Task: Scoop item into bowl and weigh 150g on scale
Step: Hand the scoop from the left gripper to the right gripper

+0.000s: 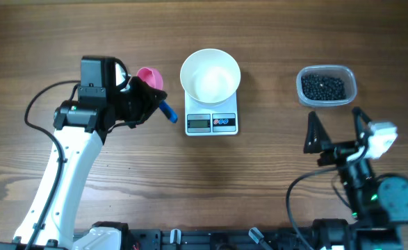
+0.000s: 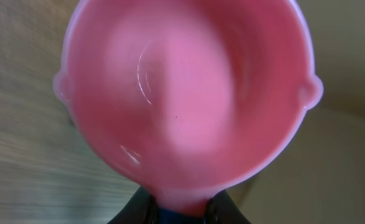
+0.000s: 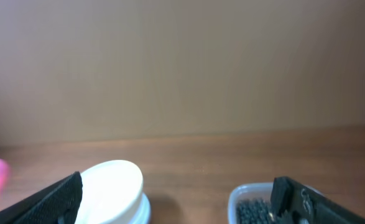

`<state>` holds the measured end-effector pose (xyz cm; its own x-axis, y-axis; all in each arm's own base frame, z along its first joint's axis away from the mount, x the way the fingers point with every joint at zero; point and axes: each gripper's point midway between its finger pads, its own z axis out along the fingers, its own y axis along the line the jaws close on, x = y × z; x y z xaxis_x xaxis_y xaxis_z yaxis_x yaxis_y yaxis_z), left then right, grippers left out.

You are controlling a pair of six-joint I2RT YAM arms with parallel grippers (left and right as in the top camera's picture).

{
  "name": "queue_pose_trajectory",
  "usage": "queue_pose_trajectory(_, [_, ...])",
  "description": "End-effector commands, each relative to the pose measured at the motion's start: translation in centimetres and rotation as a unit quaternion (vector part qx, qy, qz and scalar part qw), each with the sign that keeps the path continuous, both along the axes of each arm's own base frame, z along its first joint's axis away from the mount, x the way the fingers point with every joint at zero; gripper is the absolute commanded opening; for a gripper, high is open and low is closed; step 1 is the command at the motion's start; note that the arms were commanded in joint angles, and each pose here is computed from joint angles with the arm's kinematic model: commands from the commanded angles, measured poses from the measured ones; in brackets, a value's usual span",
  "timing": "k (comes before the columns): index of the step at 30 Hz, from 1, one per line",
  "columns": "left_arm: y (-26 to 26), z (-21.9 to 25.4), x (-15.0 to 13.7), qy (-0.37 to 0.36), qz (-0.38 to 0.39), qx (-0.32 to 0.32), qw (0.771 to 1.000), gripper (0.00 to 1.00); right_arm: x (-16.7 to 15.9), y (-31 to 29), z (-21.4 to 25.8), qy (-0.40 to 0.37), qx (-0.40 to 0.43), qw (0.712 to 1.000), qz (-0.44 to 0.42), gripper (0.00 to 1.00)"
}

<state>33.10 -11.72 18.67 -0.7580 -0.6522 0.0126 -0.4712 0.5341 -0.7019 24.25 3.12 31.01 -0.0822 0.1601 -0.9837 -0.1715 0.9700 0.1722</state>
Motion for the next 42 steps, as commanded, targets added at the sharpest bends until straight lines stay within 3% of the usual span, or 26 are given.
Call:
queue_pose_trajectory(1, [-1.2,1.4,0.1,0.049,0.051,-0.088,0.994,0.04,0.9,2.3,4.3,0.071,-0.005,0.995,0.071,1.00])
queue_pose_trajectory(3, [-2.0,1.9,-0.3,0.054,0.032,-0.110,0.992,0.04,1.8,5.7,6.8,0.106,0.046,0.978,0.174,1.00])
queue_pose_trajectory(6, [-2.0,1.8,-0.4,0.057,0.033,-0.109,0.992,0.04,2.6,8.5,4.9,0.194,0.140,0.937,0.256,1.00])
queue_pose_trajectory(7, [-2.0,1.7,-0.5,0.059,0.034,-0.109,0.992,0.04,3.3,9.1,3.4,0.233,0.164,0.921,0.264,0.82])
queue_pose_trajectory(8, [-2.0,1.7,-0.5,0.060,0.034,-0.109,0.992,0.04,3.8,9.7,2.4,0.258,0.175,0.912,0.268,0.81])
queue_pose_trajectory(12, [-2.0,1.5,-0.7,0.085,0.055,-0.120,0.988,0.04,4.3,14.2,-0.8,0.313,0.152,0.879,0.325,0.82])
queue_pose_trajectory(18, [-2.0,1.5,-0.8,0.092,0.061,-0.124,0.986,0.04,3.9,21.5,-5.9,0.388,0.114,0.850,0.338,0.82])
queue_pose_trajectory(23, [-1.9,1.4,-0.9,0.097,0.065,-0.125,0.985,0.04,3.0,27.0,-7.3,0.403,0.120,0.838,0.348,0.80])
queue_pose_trajectory(30, [-1.9,0.9,-1.7,0.154,0.109,-0.146,0.971,0.04,3.4,31.3,-9.0,0.402,0.145,0.851,0.304,0.73])
queue_pose_trajectory(36, [-2.1,1.0,-1.9,0.158,0.103,-0.152,0.970,0.04,4.4,32.4,-8.4,0.396,0.189,0.848,0.299,0.48])
queue_pose_trajectory(39, [-2.2,1.1,-1.9,0.159,0.101,-0.154,0.970,0.04,4.6,32.6,-8.1,0.389,0.192,0.849,0.302,0.29])
queue_pose_trajectory(42, [-2.4,1.2,-2.0,0.160,0.097,-0.159,0.969,0.07,4.5,32.5,-8.3,0.394,0.190,0.848,0.300,0.29])
